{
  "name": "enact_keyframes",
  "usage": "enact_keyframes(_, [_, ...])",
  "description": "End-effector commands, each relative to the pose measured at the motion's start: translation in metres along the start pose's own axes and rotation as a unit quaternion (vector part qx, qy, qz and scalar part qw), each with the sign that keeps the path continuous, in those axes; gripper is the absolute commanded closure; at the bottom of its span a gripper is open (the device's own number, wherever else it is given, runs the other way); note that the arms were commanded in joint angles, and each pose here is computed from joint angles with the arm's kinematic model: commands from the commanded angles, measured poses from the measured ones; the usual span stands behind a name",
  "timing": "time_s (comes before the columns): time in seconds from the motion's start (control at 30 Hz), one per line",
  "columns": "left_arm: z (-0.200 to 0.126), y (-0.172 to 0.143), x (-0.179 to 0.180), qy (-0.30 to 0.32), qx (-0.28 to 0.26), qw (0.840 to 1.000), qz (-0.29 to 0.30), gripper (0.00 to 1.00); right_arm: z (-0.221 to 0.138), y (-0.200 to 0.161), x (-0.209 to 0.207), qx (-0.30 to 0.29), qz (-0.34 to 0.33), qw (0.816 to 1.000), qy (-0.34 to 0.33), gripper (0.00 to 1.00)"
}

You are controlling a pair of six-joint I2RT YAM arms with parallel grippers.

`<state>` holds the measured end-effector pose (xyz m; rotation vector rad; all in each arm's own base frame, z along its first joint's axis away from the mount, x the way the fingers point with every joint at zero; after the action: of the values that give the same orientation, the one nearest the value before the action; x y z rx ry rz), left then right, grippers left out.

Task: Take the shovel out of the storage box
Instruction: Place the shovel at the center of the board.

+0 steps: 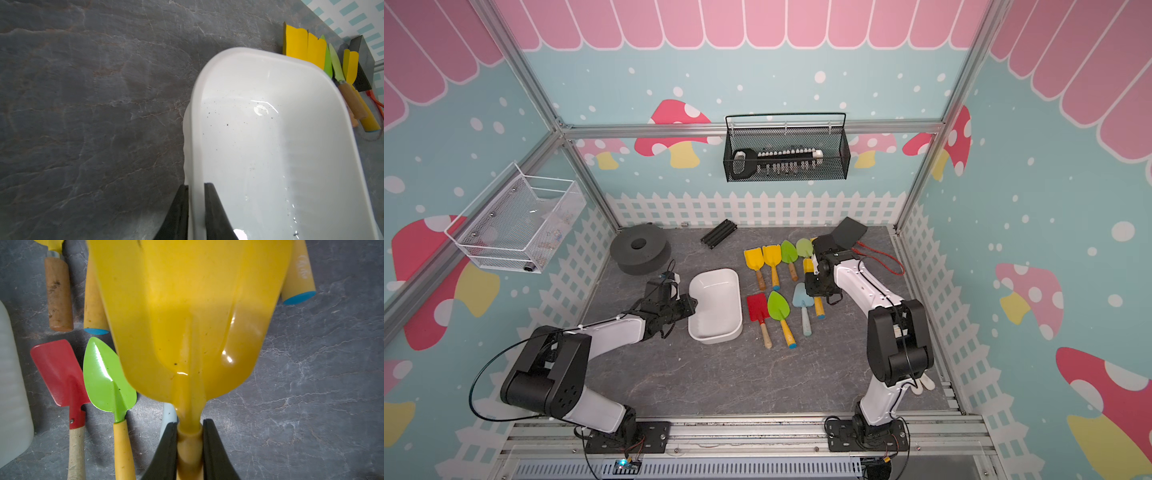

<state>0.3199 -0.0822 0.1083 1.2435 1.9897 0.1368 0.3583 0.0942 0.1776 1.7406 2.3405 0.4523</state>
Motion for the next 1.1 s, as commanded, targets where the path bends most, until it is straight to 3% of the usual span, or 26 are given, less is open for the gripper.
enact_keyframes(0.0, [0.002, 0.001, 0.002, 0.010, 0.001, 1.000, 0.000, 0.82, 0.009, -0.003, -0.009, 0.008, 0.005, 1.000, -0.010, 0.98])
enact_keyframes(0.2, [0.002, 0.001, 0.002, 0.010, 0.001, 1.000, 0.000, 0.81, 0.025, -0.007, -0.019, 0.027, 0.013, 1.000, -0.009, 0.99])
enact_keyframes(0.47, [0.002, 0.001, 0.002, 0.011, 0.002, 1.000, 0.002, 0.71, 0.047, -0.013, -0.024, 0.045, 0.034, 0.998, 0.004, 0.97])
enact_keyframes(0.83, [0.003, 0.001, 0.002, 0.013, 0.007, 1.000, 0.001, 0.70, 0.064, -0.021, -0.035, 0.060, 0.061, 0.996, 0.008, 0.95])
enact_keyframes(1.07, [0.002, 0.001, 0.001, 0.009, 0.004, 1.000, 0.003, 0.67, 0.076, -0.026, -0.039, 0.080, 0.066, 0.995, 0.008, 0.86])
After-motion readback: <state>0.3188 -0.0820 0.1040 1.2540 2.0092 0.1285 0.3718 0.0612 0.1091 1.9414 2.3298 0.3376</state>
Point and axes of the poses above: each gripper's point midway between its finger pads, its own z axis out along the fingers, its own x axis along the line the jaws close on, y = z × x, the point moved 8 cm from there along -z, back along the fingers, and after that the axes turned 12 degrees about -z, right-handed, at the moved point
